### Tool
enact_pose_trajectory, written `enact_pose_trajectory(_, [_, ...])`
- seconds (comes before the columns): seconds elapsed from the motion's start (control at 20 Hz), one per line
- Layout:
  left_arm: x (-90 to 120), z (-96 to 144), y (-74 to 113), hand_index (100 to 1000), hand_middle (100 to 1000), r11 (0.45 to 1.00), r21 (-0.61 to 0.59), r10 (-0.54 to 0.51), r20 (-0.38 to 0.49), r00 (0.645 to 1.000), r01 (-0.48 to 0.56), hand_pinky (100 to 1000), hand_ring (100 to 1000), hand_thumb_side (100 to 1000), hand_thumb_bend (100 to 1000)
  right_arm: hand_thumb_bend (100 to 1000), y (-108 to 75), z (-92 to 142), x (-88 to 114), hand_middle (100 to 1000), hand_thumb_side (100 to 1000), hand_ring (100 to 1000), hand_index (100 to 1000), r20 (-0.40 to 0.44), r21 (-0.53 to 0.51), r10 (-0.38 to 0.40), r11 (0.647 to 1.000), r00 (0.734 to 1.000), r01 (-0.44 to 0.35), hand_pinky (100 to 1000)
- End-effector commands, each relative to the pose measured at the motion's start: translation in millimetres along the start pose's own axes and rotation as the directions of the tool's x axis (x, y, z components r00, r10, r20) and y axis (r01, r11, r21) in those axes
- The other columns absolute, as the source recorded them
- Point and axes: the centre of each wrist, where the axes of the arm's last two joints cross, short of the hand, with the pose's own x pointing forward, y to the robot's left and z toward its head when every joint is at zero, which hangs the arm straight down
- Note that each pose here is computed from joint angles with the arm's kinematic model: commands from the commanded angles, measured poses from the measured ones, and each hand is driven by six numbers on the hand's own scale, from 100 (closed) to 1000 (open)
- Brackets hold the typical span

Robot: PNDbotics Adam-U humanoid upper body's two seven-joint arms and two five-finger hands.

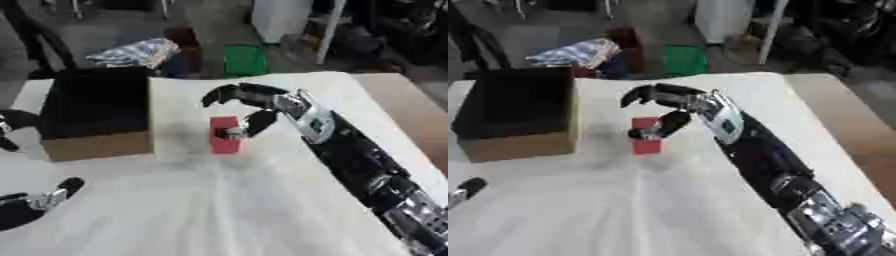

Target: Pick up objects on the table and place them in the box.

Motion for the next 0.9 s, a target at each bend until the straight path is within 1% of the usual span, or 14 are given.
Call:
enact_pose_trajectory(0.05, [1.4, -2.8, 5.8, 781, 722, 1.000, 0.013, -0.008, 0.019, 1.000, 0.007, 558, 808, 199, 681, 367, -15.6, 2.1, 2.1, 909, 571, 1000, 899, -0.002, -0.030, 0.031, 0.999, 1.000, -0.031, 917])
enact_pose_trajectory(0.5, [1.7, -2.9, 5.9, 781, 722, 1.000, 0.013, -0.006, 0.024, 1.000, 0.006, 557, 808, 198, 680, 370, -15.2, 2.1, -1.0, 905, 571, 1000, 900, -0.021, -0.040, 0.031, 0.999, 0.999, -0.031, 918])
enact_pose_trajectory(0.65, [2.7, -3.9, 6.1, 781, 722, 1.000, 0.014, -0.005, 0.029, 1.000, 0.004, 556, 808, 198, 680, 371, -13.0, 1.1, -3.8, 900, 576, 1000, 900, -0.035, -0.038, 0.026, 0.999, 0.999, -0.027, 916])
enact_pose_trajectory(0.7, [3.1, -4.3, 6.2, 781, 722, 1.000, 0.014, -0.004, 0.031, 1.000, 0.004, 556, 808, 198, 680, 359, -12.2, 1.1, -5.0, 899, 570, 1000, 900, -0.042, -0.037, 0.025, 0.999, 0.999, -0.026, 916])
enact_pose_trajectory(0.9, [4.7, -5.6, 6.4, 781, 723, 1.000, 0.014, -0.002, 0.040, 0.999, 0.001, 556, 808, 198, 679, 371, -8.7, 0.0, -10.0, 896, 581, 1000, 900, -0.068, -0.040, 0.016, 0.999, 0.998, -0.019, 915])
